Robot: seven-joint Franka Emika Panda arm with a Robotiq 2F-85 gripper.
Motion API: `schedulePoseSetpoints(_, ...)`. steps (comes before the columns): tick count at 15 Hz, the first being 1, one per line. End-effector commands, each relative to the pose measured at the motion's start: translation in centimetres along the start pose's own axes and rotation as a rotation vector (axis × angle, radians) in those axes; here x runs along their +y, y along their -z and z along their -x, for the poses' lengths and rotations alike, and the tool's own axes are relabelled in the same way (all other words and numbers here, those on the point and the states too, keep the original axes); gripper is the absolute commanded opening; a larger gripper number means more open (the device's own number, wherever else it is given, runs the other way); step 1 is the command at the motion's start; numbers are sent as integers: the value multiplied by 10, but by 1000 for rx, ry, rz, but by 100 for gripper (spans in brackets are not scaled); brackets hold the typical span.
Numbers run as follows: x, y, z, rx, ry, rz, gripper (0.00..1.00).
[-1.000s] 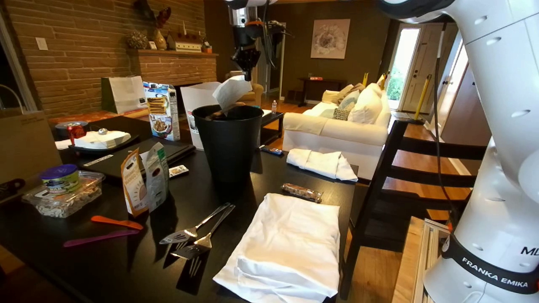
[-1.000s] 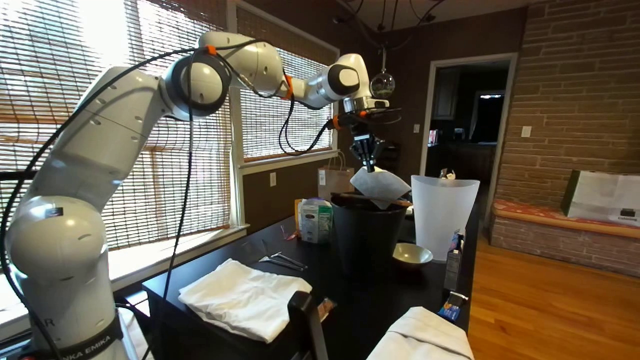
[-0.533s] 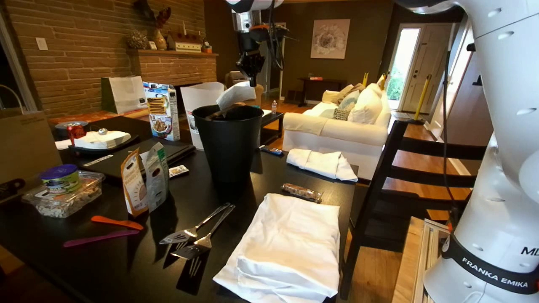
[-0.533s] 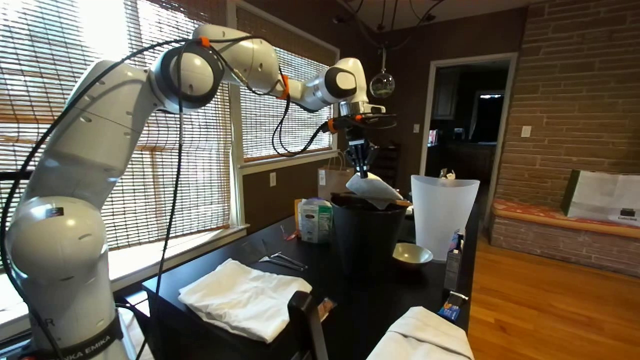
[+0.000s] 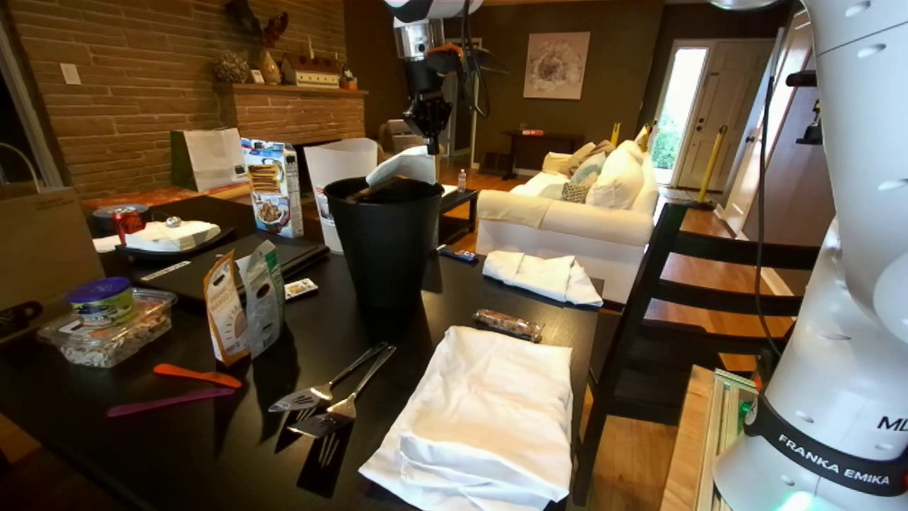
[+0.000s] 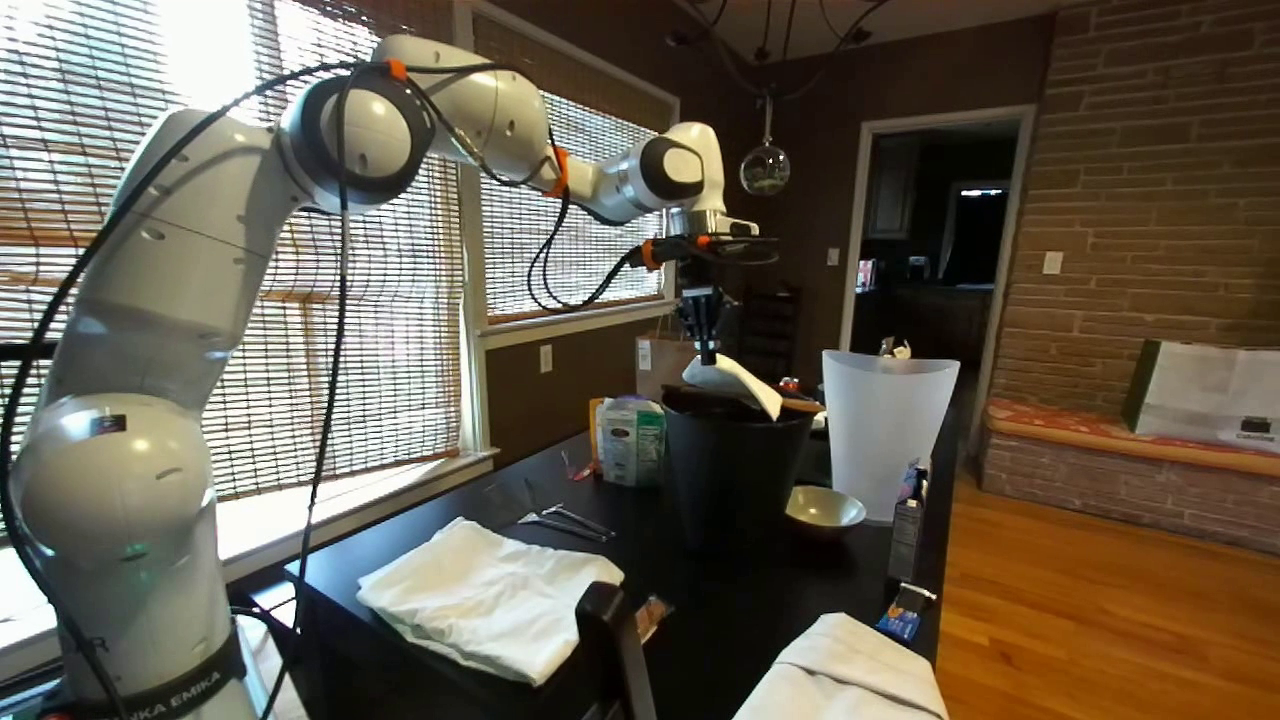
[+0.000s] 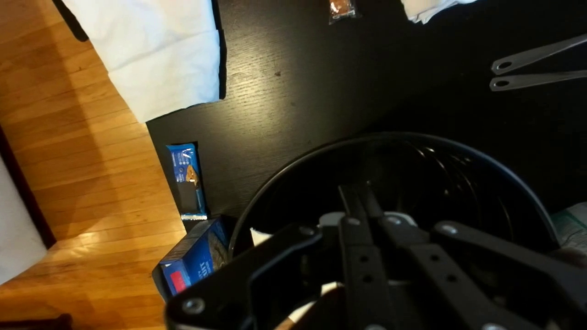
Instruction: Put the wooden spoon on the black bin then put the napkin on the spoon.
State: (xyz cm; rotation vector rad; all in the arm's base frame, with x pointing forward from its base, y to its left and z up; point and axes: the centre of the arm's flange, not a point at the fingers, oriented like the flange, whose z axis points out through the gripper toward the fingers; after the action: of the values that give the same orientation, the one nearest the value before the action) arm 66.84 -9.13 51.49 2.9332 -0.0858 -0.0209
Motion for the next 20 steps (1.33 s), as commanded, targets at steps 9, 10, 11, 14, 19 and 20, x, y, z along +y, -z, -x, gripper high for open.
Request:
schedulePoseSetpoints(9,-13,-9,7,1,-53,-21,0)
schedulePoseSetpoints(10,-14,-10,7,5,-69,-19,0)
schedulePoseSetpoints(11,-16,-11,6,10,-83,-17,0)
schedulePoseSetpoints(14,-19,-15,3,15,-124,-17,0)
schedulePoseSetpoints(19,-26,-23,1,-2,-174,-20,0)
schedulePoseSetpoints(20,-27,-25,1,-8,-181,-20,0)
